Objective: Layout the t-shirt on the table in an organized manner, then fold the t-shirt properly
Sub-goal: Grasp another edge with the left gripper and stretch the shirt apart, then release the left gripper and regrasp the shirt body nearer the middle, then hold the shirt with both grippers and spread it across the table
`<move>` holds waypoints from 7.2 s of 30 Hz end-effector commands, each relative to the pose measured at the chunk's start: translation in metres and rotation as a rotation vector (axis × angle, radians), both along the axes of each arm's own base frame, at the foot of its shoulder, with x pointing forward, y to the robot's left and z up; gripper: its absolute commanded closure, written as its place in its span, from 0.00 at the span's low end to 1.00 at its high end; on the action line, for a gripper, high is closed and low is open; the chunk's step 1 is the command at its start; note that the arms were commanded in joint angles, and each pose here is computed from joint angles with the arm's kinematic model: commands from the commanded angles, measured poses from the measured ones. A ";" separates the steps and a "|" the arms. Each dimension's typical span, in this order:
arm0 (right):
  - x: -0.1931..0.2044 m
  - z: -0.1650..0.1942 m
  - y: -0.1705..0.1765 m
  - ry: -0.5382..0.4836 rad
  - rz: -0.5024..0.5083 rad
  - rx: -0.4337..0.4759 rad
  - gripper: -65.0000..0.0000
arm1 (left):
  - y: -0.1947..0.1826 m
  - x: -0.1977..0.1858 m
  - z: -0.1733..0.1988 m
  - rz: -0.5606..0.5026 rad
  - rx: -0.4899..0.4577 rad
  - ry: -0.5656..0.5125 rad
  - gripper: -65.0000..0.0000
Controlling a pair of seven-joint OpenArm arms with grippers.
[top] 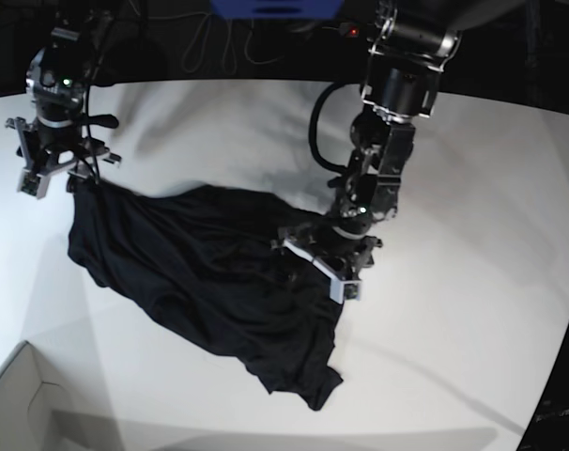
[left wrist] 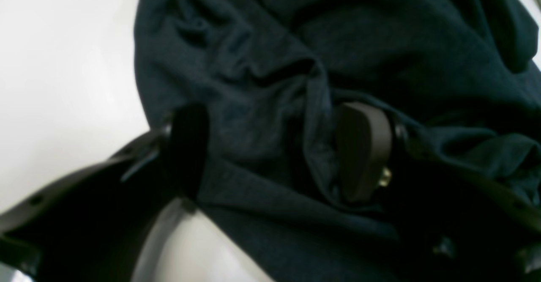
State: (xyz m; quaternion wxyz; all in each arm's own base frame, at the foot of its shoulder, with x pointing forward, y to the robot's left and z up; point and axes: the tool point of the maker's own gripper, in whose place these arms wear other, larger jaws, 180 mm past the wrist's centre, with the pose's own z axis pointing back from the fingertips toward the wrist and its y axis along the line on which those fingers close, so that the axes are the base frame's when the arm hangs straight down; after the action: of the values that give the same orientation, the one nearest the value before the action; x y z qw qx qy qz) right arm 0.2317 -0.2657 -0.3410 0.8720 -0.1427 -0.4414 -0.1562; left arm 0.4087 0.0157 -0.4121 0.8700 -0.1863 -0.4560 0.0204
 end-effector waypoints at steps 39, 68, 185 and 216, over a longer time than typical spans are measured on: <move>0.022 0.005 0.052 -0.041 0.153 0.036 0.54 | 0.269 -0.150 0.084 0.626 -0.131 -0.123 0.99; 0.031 -0.038 0.133 0.153 0.547 0.093 0.42 | 0.180 -0.054 0.100 0.388 -0.183 -0.188 0.35; 0.045 0.015 -0.010 0.035 0.228 -0.057 1.00 | 0.245 -0.139 0.053 0.593 -0.302 -0.019 1.00; 0.043 0.024 -0.015 0.073 0.397 -0.143 0.47 | 0.180 -0.135 0.064 0.321 -0.412 0.179 0.83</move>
State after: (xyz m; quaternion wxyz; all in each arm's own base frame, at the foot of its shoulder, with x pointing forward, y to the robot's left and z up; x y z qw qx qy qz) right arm 0.2681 -0.2809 -0.3305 0.9004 -0.1157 -0.4170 0.0458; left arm 0.2689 0.1932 -0.3578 0.8422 -0.2790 -0.3719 0.2730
